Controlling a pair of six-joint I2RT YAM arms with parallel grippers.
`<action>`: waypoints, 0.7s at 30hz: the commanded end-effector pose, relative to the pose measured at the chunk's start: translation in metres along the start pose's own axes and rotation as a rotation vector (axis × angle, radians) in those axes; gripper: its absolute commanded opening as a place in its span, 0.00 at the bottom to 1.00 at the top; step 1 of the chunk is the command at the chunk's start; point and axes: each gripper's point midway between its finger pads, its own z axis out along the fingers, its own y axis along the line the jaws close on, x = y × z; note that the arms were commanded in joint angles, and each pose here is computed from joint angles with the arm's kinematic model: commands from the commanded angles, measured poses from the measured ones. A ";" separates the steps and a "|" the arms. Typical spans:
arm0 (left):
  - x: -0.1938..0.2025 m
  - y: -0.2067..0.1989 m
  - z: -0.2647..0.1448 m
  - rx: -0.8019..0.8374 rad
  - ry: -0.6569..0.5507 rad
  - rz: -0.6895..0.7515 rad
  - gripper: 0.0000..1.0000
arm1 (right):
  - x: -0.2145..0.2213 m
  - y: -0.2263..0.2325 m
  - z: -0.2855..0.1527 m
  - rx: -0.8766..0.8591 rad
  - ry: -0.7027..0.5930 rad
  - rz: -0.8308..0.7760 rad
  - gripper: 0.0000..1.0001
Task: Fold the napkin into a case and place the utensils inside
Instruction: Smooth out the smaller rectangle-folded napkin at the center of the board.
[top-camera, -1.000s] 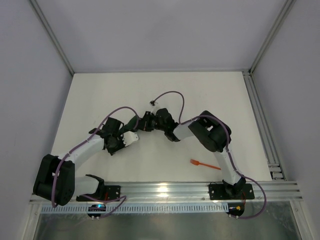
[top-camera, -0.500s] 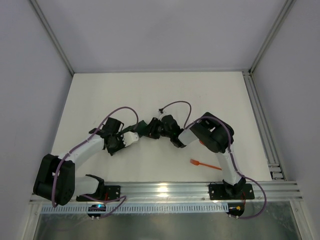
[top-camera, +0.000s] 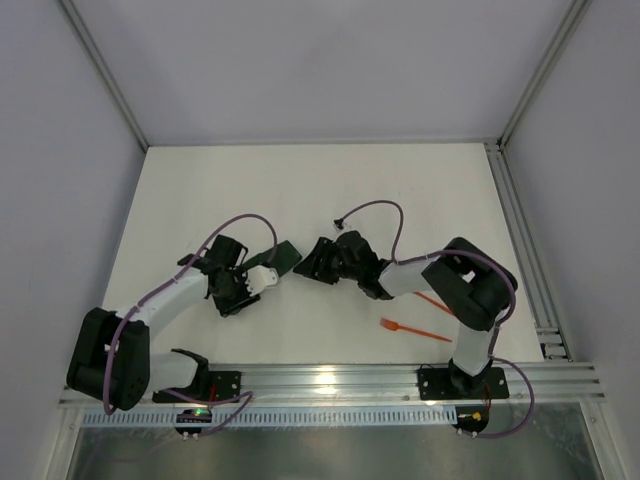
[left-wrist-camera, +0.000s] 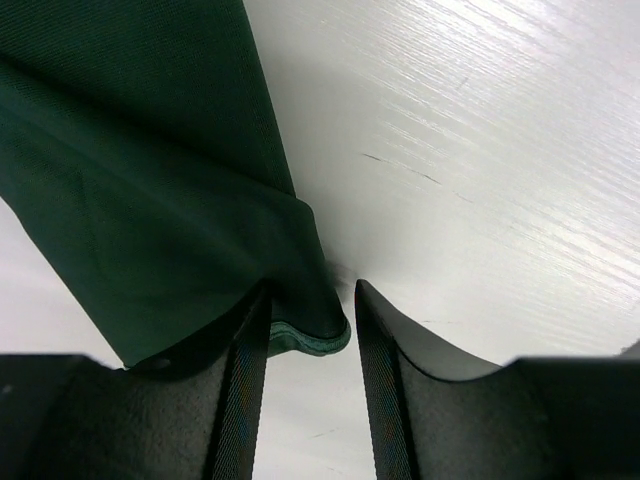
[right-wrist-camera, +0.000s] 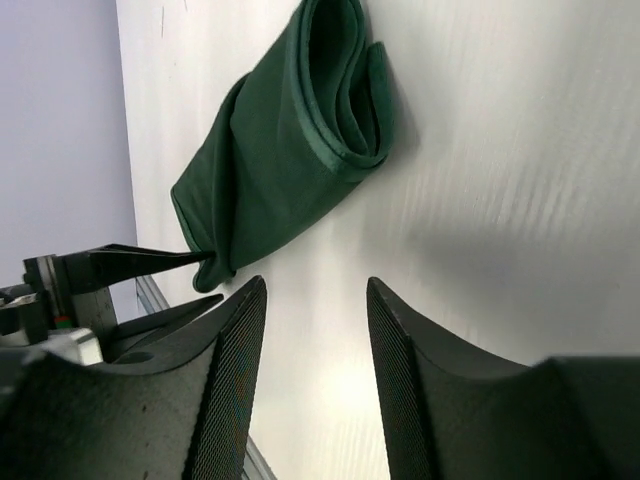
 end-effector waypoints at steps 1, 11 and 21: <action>-0.007 -0.010 -0.010 0.063 -0.013 -0.027 0.41 | -0.020 0.019 -0.022 0.021 -0.072 -0.127 0.48; -0.027 -0.009 -0.034 0.078 -0.068 -0.071 0.43 | -0.043 0.067 0.021 -0.057 -0.027 -0.312 0.13; -0.033 -0.011 -0.056 0.119 -0.112 -0.164 0.36 | -0.038 0.006 0.059 0.056 -0.009 -0.146 0.06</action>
